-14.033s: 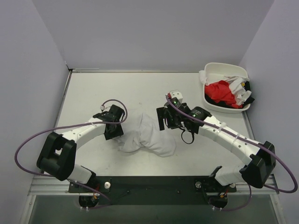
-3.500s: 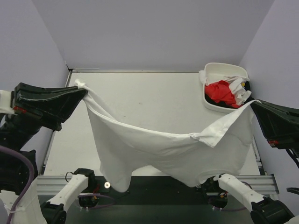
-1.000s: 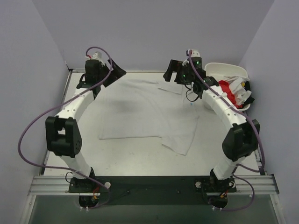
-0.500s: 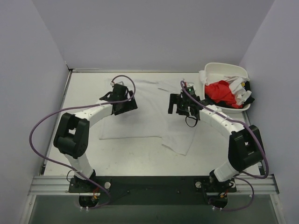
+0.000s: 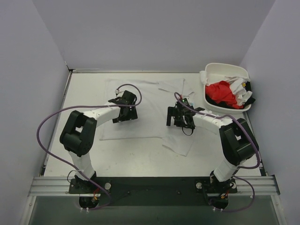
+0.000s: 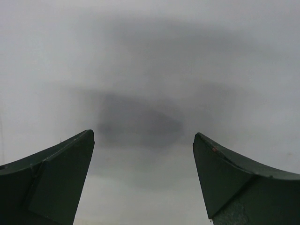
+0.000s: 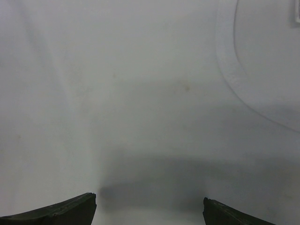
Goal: Fold and stack the t-shirts
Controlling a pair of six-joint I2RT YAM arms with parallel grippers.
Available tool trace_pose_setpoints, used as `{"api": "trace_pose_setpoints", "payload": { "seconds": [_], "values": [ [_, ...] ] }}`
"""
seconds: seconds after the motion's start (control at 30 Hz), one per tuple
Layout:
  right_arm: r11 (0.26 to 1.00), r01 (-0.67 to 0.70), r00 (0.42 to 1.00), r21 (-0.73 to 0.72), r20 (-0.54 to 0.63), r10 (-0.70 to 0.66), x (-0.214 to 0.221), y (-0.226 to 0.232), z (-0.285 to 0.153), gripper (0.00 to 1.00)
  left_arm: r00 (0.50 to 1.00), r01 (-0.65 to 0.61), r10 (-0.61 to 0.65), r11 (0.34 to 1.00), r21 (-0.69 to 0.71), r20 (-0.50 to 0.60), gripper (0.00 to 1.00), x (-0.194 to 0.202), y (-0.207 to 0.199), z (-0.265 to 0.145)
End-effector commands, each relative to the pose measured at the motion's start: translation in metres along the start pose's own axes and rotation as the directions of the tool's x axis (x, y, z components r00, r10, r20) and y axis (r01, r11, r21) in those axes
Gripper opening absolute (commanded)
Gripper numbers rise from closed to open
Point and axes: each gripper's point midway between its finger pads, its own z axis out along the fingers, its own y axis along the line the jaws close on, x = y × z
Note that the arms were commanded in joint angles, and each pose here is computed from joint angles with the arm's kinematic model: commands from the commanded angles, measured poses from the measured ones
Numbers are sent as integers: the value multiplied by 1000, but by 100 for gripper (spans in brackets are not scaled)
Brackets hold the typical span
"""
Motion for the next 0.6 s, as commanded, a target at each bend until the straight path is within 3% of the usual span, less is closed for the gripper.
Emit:
{"api": "trace_pose_setpoints", "payload": {
  "seconds": [0.0,0.57],
  "values": [
    [1000,-26,999,15,-18,26,17,3,3,99,1000,-16,16,994,-107,1,96,8,18,-4],
    [988,-19,996,153,-85,33,103,-17,-28,99,996,-1,-13,987,-161,-85,96,91,62,-19]
  ]
}}
